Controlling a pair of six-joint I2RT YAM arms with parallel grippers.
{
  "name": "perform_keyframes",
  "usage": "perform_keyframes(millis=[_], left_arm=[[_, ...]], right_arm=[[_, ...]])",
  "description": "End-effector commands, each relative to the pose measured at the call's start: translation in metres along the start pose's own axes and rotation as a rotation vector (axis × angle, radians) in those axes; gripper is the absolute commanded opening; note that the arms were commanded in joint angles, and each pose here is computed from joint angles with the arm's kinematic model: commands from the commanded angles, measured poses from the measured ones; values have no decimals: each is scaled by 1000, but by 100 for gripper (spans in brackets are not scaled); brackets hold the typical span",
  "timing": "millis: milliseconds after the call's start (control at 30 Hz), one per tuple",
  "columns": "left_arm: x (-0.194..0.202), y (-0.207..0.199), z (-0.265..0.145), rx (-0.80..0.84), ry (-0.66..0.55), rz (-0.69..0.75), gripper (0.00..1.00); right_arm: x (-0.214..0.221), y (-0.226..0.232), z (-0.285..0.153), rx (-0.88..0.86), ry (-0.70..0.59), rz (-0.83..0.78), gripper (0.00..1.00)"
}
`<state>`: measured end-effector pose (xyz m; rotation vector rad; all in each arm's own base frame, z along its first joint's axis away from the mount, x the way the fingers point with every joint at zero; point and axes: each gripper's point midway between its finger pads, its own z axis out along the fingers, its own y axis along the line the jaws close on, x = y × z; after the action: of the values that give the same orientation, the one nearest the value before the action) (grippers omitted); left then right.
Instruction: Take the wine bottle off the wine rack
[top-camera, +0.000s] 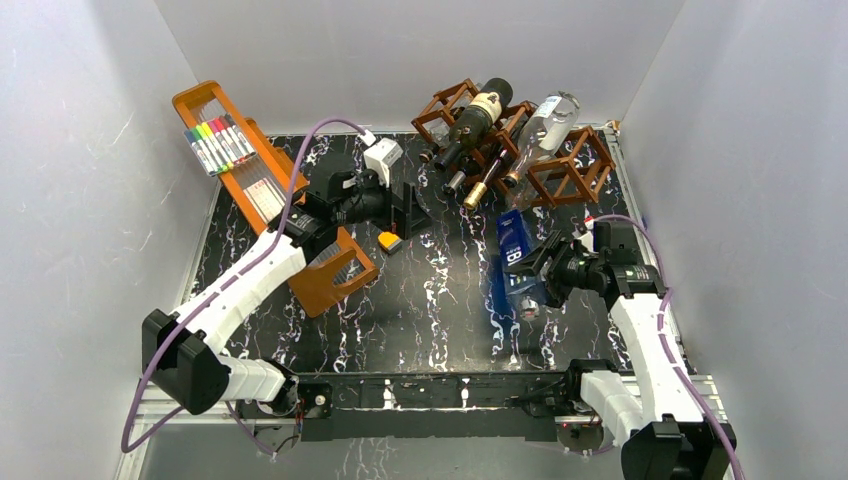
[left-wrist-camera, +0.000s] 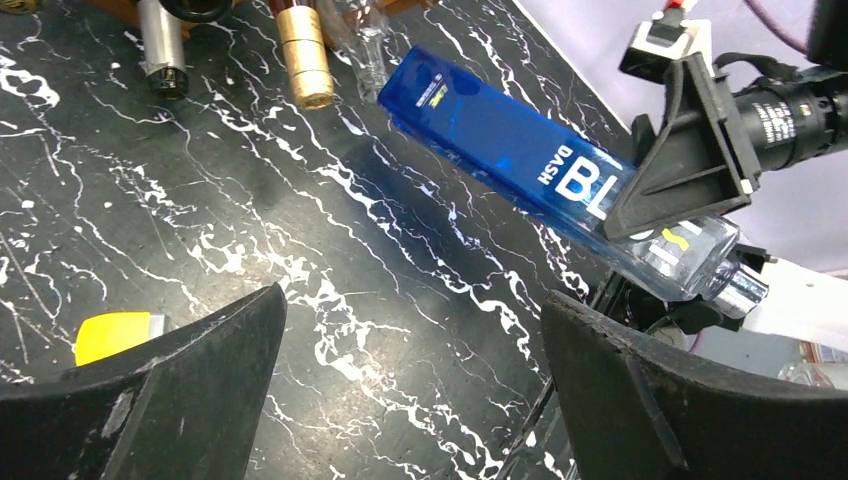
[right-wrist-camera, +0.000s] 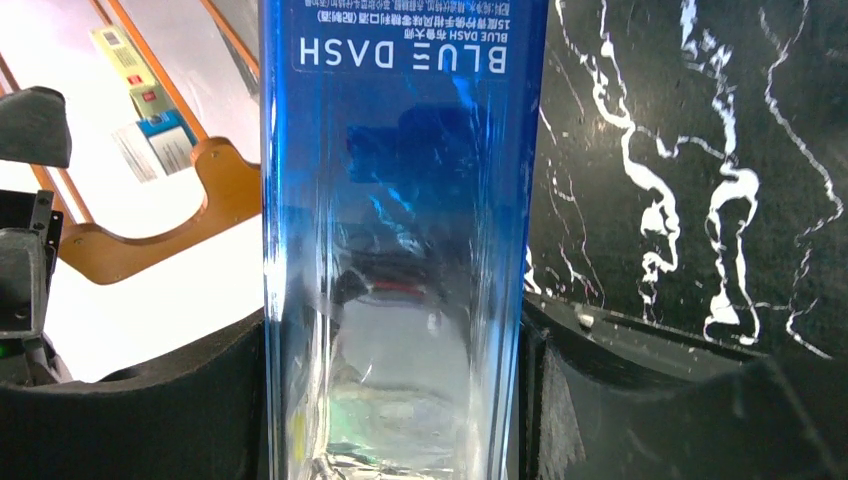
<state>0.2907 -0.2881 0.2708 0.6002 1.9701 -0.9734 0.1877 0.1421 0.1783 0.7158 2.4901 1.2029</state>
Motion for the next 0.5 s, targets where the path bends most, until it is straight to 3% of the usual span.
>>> perform_keyframes(millis=[0,200,467], left_arm=[[-6,-18,-3,92,-27,55,98],[9,-35,5,134,-43,210,98],[36,-68,-9,332,-232,615,98]], right_arm=[[12,45,-19,-175,89,-131,0],[16,43,-21,-150,151,-160,0],[13,41,-14,-126,257,-195,0]])
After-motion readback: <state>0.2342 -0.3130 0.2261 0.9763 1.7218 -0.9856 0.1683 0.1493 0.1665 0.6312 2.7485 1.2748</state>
